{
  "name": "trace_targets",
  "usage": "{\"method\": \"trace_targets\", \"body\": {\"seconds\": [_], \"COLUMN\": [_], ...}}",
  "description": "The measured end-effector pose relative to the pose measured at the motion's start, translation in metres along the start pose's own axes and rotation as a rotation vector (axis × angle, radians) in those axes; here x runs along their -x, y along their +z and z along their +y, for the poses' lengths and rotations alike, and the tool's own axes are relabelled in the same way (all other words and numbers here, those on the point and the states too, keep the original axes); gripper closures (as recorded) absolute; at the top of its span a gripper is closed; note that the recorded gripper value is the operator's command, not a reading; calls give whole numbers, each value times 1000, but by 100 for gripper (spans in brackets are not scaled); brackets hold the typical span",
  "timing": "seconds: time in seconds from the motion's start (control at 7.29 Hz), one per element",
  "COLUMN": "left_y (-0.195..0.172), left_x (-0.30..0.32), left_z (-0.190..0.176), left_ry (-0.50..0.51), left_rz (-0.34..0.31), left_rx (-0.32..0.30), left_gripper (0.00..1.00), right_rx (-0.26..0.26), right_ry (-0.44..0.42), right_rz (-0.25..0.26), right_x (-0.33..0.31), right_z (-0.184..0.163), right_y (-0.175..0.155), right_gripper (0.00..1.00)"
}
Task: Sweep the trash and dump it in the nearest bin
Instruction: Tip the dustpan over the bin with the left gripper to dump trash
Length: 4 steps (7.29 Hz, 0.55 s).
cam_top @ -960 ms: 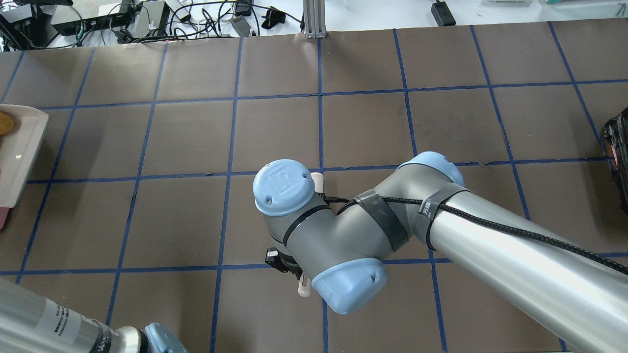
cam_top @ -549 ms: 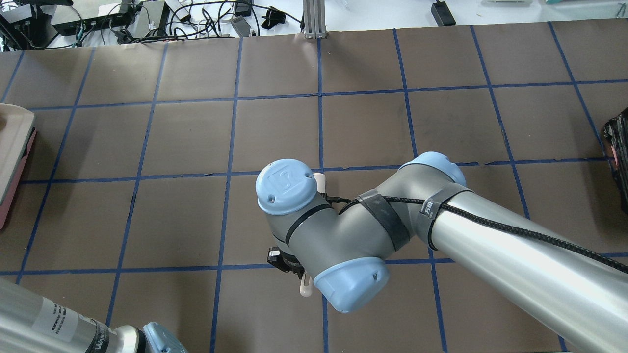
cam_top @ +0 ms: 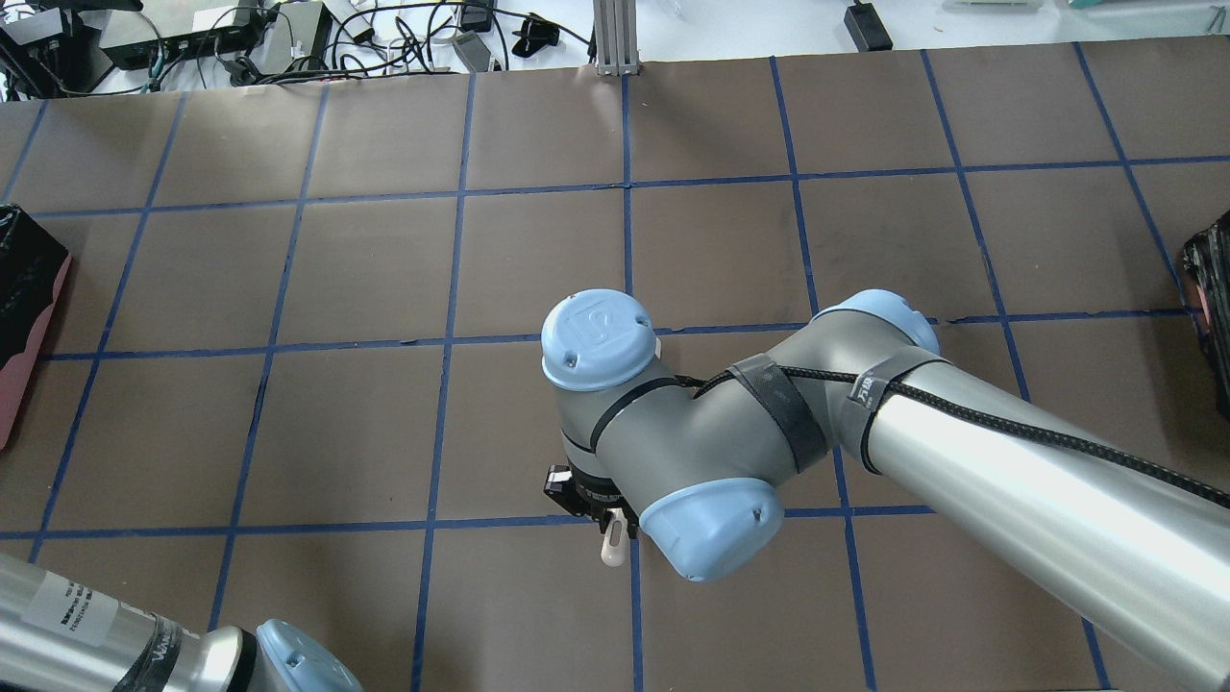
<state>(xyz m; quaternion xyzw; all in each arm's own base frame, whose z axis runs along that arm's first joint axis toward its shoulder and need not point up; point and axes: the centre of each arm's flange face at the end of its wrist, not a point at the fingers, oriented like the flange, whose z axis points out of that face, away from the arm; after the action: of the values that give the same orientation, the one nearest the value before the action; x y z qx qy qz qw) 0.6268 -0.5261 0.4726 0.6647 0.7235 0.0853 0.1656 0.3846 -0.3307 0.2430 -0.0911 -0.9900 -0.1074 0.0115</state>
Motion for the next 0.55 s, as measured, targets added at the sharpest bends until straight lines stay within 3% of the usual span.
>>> {"method": "trace_targets", "body": {"seconds": [0.14,0.27,0.41,0.55], "left_y": [-1,-1,2,3], "left_x": [1,3,4,5], "left_z": [6,8,9,11], "left_ry": [-21,-38,-49,-56], "left_rz": [-26,-38,-45,-58], "left_rx": [33,47,55,72], "left_gripper": [100,100,100,100], "right_rx": [-1,-4,-7,-11], "right_ry": [-1,-2,-3,-4], "right_rz": [-1,-3,-6,-11], "right_x": [1,2,3,3], "right_z": [-2,-3,-4,-4], "right_y": [3,4,4,4], "right_gripper": [100,76,39,24]}}
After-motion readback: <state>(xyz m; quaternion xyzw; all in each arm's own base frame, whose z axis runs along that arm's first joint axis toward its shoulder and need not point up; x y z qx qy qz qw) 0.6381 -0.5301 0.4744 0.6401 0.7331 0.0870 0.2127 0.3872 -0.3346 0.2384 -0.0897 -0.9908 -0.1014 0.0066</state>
